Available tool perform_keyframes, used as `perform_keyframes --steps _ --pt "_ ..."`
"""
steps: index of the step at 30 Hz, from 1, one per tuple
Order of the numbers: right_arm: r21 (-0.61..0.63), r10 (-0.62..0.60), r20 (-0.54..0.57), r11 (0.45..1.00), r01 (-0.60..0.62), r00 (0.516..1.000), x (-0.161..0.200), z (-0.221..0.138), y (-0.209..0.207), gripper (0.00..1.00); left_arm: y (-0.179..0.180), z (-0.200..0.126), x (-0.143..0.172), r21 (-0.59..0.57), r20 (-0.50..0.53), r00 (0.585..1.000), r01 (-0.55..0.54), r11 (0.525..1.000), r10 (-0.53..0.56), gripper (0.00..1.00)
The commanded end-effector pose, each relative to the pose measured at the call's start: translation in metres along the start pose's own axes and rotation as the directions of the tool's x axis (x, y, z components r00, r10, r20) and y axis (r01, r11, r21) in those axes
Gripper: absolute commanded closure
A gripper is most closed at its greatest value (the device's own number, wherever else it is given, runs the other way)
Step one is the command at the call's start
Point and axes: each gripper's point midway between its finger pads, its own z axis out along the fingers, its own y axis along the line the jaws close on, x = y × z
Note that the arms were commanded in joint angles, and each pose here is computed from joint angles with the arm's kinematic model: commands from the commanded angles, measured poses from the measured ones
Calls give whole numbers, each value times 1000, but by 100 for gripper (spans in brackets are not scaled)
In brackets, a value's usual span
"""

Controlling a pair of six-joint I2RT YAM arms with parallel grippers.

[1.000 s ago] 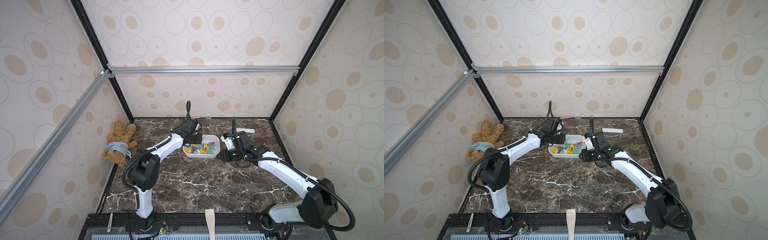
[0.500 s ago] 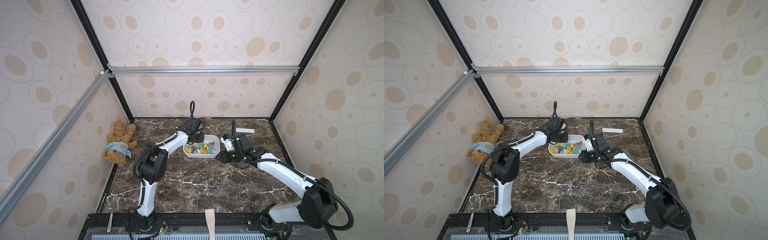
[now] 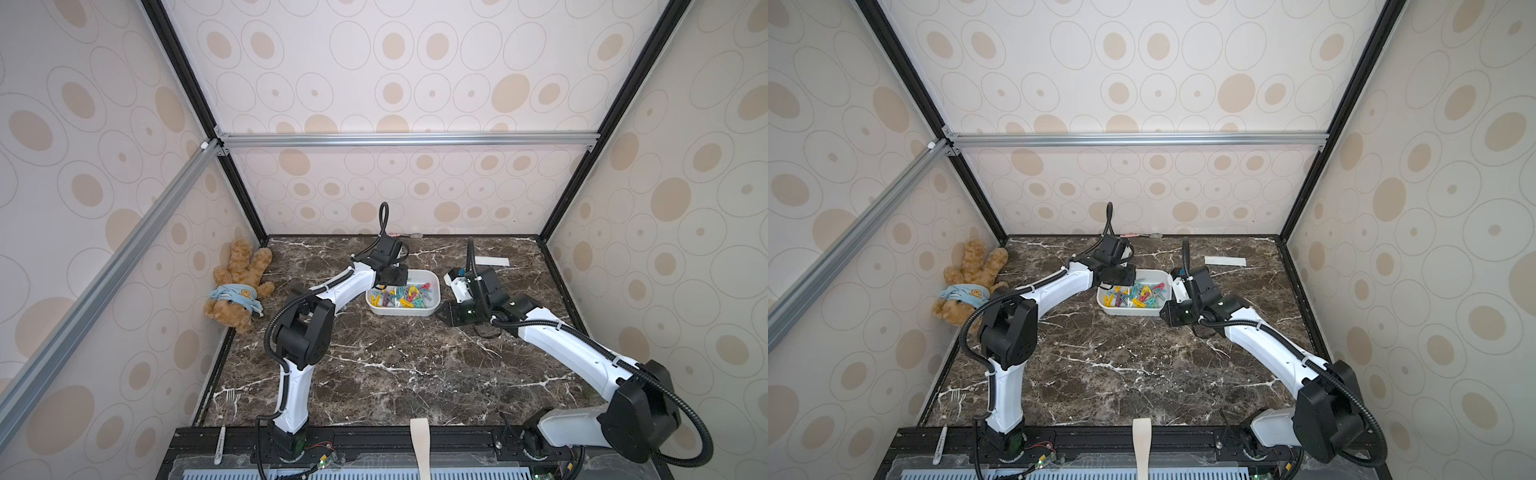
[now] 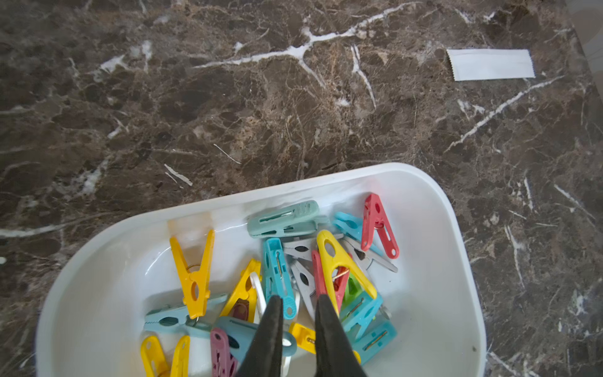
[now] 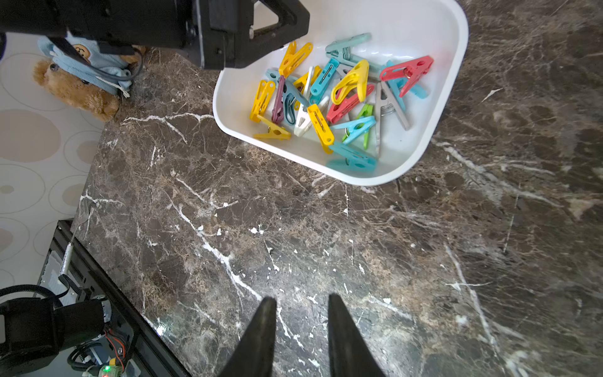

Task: Put the clothespins into the storage box
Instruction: Place the clothespin in the storage box, then reset both arms

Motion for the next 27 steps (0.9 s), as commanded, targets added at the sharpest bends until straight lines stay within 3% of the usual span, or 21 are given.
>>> perform_keyframes --steps 1,5,6,8,10,13,16,18,19,22,24,26,27 --pt "16 6 7 1000 -6 1000 3 -10 -2 69 -2 -42 -9 19 70 998 -3 1000 2 68" --pt "75 4 49 997 -8 999 0 -20 -11 58 5 -78 5 20 145 989 -16 1000 13 44" --pt "97 3 72 995 -10 997 -2 -24 -15 48 11 -89 6 1 182 983 -18 1000 18 35" --pt "134 -19 125 991 2 992 -11 -34 -21 0 18 -120 -3 -7 297 954 -39 999 39 6" --pt "214 -46 178 977 7 983 -28 -52 -35 0 38 -158 -21 -65 435 899 -21 998 47 1" --pt "392 -166 274 919 47 947 -62 -93 -53 0 78 -195 -42 -164 519 853 28 986 62 1" --pt "495 -378 405 856 148 832 -89 -119 -60 0 114 -210 -41 -248 534 839 41 968 102 1" --pt "529 -450 460 831 171 765 -95 -127 -68 0 141 -214 -26 -341 547 826 72 937 136 1" --pt "548 -463 462 820 167 756 -92 -128 -78 0 156 -218 -15 -373 562 816 105 922 134 1" --pt "623 -421 433 779 73 797 -74 -129 -121 0 182 -227 24 -443 631 745 119 889 215 1" --pt "662 -446 450 748 47 774 -59 -121 -137 0 197 -224 54 -493 653 714 146 858 253 1" --pt "675 -446 481 737 5 755 -42 -111 -159 0 211 -210 77 -552 622 724 135 823 298 1" --pt "660 -418 484 751 -7 769 -32 -101 -169 0 217 -197 87 -579 584 749 115 807 312 1"
